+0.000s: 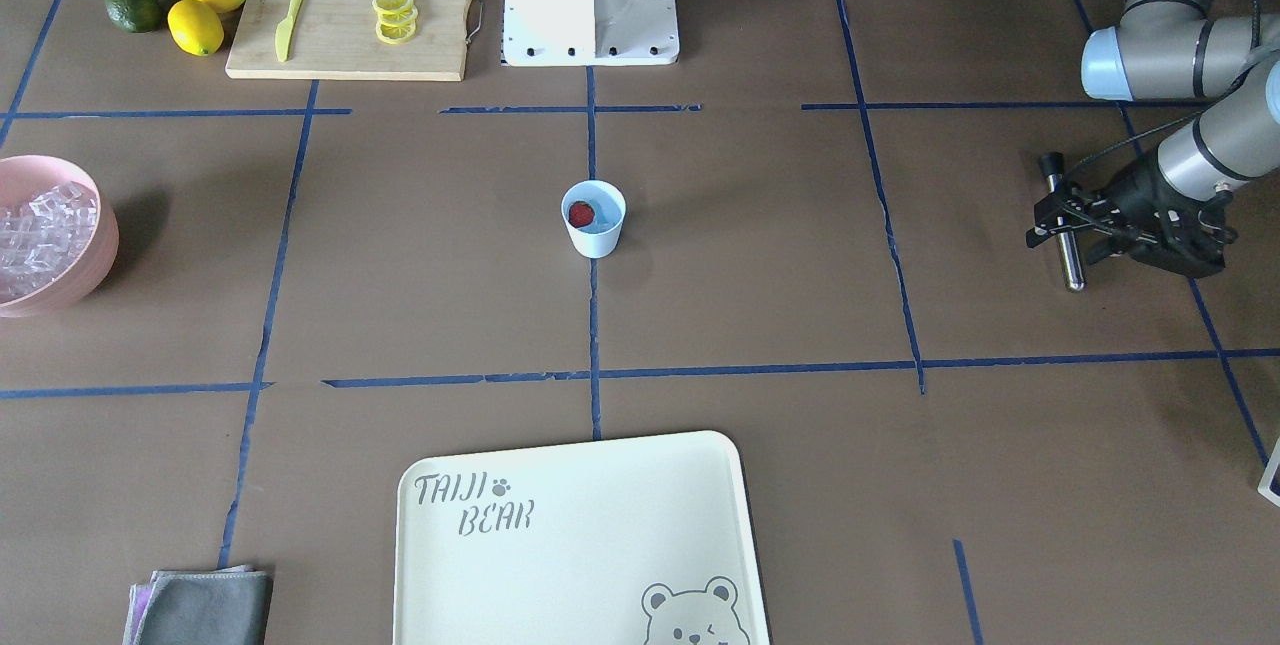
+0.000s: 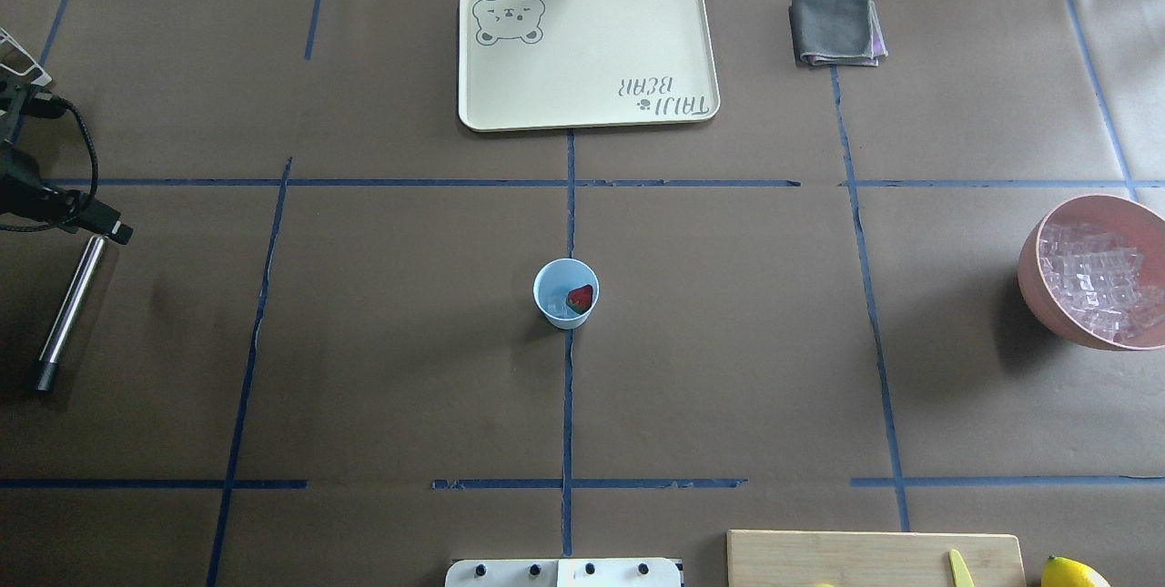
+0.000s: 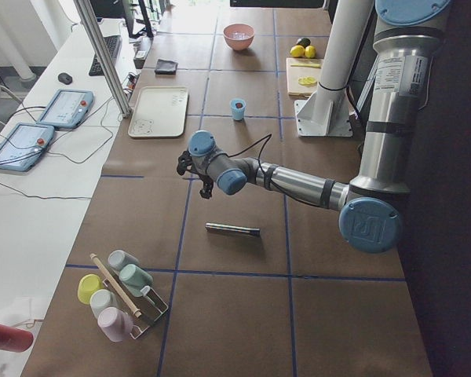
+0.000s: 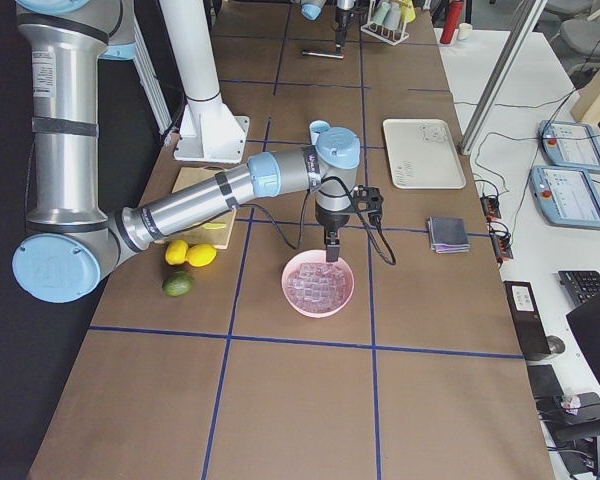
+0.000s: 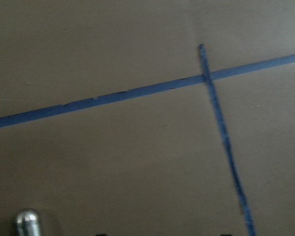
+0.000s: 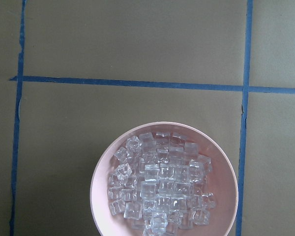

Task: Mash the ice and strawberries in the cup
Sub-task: 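Withdraw the left gripper toward the steel muddler, then lower the left gripper and grasp the steel muddler near its top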

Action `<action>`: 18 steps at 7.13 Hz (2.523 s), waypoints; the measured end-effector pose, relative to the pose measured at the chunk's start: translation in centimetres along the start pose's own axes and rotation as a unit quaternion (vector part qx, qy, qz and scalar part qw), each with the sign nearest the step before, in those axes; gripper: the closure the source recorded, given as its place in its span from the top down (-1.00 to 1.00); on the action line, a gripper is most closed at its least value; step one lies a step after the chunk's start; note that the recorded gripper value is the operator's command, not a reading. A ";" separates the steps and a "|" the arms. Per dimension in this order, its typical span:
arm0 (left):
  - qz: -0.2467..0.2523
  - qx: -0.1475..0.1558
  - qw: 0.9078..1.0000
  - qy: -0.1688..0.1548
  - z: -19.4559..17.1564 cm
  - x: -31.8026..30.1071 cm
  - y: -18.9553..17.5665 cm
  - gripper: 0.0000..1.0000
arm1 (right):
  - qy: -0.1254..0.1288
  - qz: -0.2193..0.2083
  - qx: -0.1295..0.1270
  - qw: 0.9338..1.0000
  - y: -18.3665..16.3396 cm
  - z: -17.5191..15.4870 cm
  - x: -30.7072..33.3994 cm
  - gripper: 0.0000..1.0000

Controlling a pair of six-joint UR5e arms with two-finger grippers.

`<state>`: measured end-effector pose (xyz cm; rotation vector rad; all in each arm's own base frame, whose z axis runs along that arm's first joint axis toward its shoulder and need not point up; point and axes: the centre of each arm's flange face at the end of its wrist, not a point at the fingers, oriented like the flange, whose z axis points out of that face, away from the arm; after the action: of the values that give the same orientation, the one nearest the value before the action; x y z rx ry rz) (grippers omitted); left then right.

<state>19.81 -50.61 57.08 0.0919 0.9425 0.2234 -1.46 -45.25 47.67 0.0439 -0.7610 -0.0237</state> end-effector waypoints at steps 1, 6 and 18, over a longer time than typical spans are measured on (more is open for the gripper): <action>-0.014 -0.009 1.000 -0.008 1.0 -1.6 0.2 0.82 | 0.000 0.000 0.000 1.000 0.0 0.0 0.0 1.00; -0.063 -0.012 0.996 -0.056 3.4 -4.3 0.1 0.81 | 0.000 0.002 -0.002 1.000 0.0 0.0 0.0 1.00; -0.038 -0.012 0.999 0.016 1.6 3.9 -1.0 -1.00 | 0.000 0.000 0.000 1.000 -0.2 -0.1 -0.2 1.00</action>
<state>23.44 -50.67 54.72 0.0313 0.9731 0.1664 -1.54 -45.43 47.47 0.0428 -0.7614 -0.0234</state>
